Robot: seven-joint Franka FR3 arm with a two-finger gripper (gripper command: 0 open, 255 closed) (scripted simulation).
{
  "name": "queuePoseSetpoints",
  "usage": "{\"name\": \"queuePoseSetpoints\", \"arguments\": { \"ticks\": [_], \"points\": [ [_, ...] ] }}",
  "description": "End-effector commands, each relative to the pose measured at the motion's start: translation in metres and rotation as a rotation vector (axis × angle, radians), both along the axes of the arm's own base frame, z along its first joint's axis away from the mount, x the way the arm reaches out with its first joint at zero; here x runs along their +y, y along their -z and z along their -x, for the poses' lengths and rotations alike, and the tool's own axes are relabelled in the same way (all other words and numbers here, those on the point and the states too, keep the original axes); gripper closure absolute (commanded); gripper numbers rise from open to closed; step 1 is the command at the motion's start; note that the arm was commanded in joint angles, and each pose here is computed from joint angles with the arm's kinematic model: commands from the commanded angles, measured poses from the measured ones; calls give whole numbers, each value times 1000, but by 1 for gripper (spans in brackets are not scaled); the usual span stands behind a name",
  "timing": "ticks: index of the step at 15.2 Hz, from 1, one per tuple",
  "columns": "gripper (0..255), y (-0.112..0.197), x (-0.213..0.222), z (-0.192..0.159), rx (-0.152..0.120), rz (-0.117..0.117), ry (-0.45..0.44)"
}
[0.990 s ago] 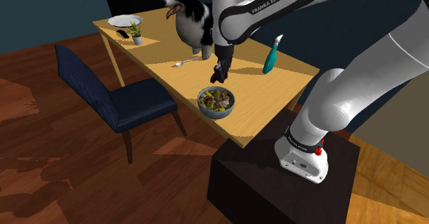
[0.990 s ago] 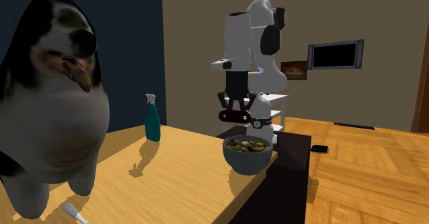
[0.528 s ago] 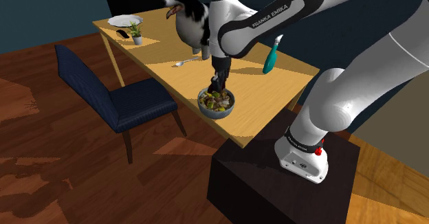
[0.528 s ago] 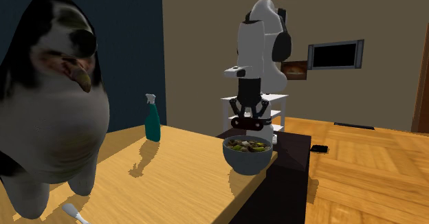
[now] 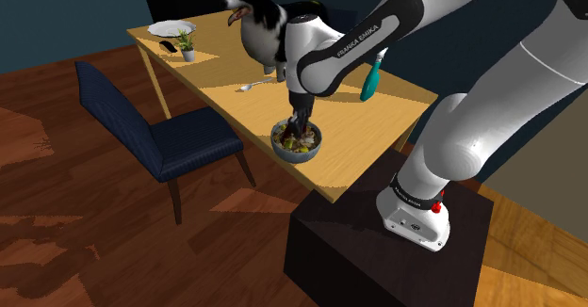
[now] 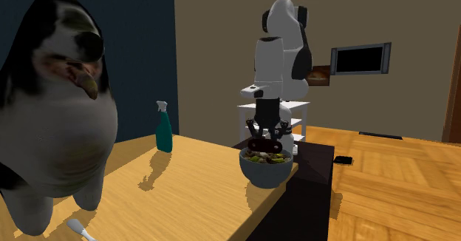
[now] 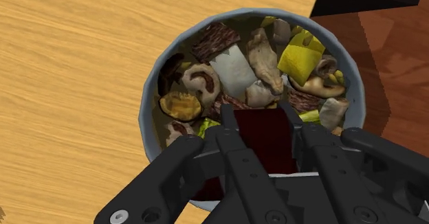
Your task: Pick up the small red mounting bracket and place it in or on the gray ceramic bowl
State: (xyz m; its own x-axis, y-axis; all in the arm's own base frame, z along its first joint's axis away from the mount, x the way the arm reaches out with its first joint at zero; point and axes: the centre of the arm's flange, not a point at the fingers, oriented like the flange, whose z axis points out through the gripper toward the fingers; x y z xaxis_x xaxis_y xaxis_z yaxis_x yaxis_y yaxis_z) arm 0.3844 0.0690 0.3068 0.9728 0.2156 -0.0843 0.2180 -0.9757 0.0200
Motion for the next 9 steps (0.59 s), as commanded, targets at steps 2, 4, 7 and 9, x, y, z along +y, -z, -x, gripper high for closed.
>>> {"name": "queuePoseSetpoints", "arguments": {
  "ticks": [2,4,7,9],
  "points": [
    [255,7,0,0,-1,0,0],
    [255,7,0,0,-1,0,0],
    [255,7,0,0,-1,0,0],
    [0,7,0,0,-1,0,0]
  ]
}}
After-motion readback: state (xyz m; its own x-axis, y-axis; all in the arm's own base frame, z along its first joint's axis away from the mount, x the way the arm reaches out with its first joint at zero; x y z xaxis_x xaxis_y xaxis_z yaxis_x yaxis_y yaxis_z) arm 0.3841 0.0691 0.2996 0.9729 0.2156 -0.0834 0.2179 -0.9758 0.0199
